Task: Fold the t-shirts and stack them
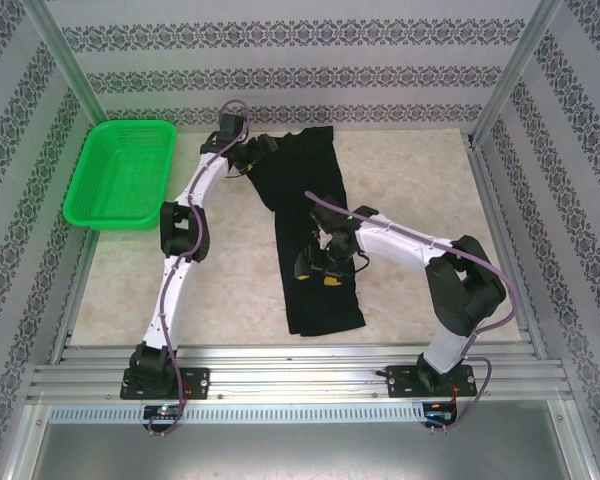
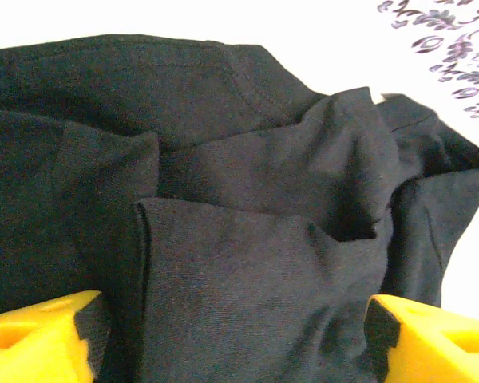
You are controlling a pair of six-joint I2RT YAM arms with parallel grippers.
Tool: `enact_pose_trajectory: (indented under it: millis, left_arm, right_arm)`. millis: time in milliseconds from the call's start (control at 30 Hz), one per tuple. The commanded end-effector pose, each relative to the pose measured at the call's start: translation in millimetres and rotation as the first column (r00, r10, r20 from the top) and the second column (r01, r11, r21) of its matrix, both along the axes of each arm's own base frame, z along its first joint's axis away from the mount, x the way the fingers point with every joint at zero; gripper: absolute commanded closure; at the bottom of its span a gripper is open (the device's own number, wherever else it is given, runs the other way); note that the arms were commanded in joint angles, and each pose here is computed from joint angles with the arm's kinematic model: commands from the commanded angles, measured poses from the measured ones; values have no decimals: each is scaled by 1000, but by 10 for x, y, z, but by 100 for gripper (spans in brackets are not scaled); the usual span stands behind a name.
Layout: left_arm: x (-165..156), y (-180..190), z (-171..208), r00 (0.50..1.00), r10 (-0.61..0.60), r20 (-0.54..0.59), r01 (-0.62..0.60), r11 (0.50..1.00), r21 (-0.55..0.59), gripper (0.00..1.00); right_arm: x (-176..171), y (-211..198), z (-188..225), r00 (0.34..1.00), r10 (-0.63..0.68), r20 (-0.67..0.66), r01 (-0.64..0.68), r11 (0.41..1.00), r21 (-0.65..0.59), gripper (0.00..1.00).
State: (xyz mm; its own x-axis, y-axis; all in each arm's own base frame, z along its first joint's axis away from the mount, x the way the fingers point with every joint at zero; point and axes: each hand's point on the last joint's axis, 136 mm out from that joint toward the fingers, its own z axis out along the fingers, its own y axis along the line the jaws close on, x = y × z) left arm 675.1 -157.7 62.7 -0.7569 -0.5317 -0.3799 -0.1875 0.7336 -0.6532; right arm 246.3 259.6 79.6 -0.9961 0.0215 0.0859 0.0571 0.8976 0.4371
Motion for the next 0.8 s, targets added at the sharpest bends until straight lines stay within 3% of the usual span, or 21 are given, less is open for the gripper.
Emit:
enact_pose_trajectory:
  millis: [0,233,400,600,767]
  left_arm:
    - [10,-19,331,999,-12,40,13,999,-39,14]
    - [-429,355,901,1000,28,8,-29,981,192,12]
    - [-838,385,902,996,38,-80,-12,952,306,13]
    - [-987,67,486,987,13,-163,36,957,289,30]
    - [-844,-210,258,988,2,-155,37,967,253,62]
  right_arm:
    - [212,-200,266,997,-15,69,16,1000,-10,28]
    - [1001,-437,400,975,-77,209,86,996,-36,28]
    - [1234,-598,432,960,-144,239,148,989,-2,28]
    - [1131,-565,307,968,-132,215,132,991,18,29]
    - [929,-362,207,974,-112,198,101,993,62,29]
